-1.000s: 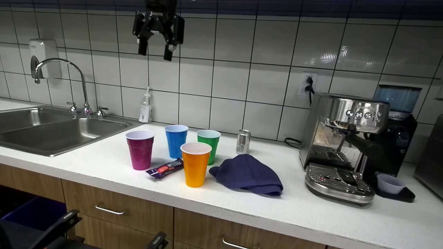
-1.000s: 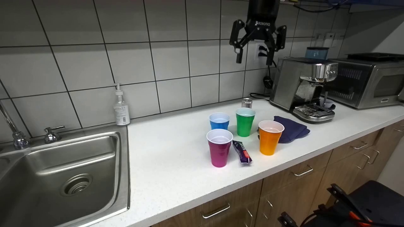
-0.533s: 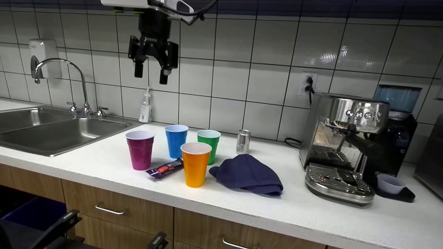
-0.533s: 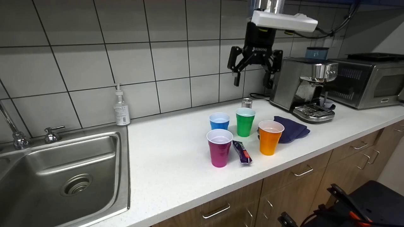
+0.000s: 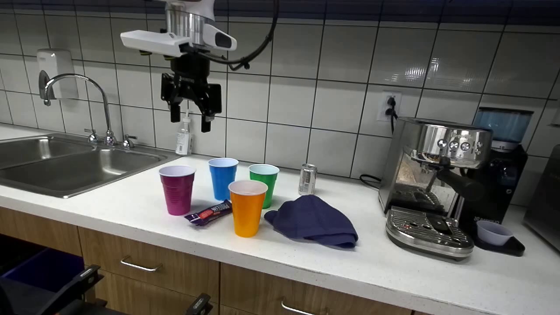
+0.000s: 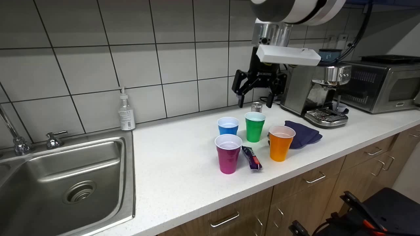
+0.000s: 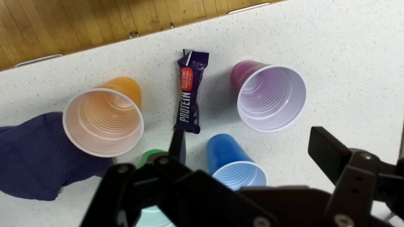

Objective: Stack the cups together

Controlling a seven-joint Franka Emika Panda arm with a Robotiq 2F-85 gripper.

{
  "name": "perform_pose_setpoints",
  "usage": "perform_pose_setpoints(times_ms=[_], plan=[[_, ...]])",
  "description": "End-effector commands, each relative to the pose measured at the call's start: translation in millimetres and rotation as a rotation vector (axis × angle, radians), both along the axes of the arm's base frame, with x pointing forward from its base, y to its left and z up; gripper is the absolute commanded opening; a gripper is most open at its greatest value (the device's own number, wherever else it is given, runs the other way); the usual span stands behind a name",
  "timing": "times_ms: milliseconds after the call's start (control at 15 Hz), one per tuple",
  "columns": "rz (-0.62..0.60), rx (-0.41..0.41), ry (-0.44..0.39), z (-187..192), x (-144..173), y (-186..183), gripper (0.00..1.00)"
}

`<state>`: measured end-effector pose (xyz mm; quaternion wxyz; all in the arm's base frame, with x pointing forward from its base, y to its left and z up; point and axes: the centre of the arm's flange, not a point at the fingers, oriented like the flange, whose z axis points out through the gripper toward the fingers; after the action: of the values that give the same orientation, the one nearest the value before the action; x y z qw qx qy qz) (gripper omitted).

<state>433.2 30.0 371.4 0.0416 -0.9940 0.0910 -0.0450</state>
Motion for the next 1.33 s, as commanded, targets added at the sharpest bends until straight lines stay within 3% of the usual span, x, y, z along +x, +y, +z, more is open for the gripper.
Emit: perform_pose_setpoints(times_ms=[0,533,1267], plan=[[-0.031,0.001,-0.053,-21.6,13.9,7.0,1.0],[-0.125,0.017,-0.077,-61.9,59.1,4.0,1.0],[-0.293,0.035,-0.063,-76.9,126.3,-8.6,1.0]])
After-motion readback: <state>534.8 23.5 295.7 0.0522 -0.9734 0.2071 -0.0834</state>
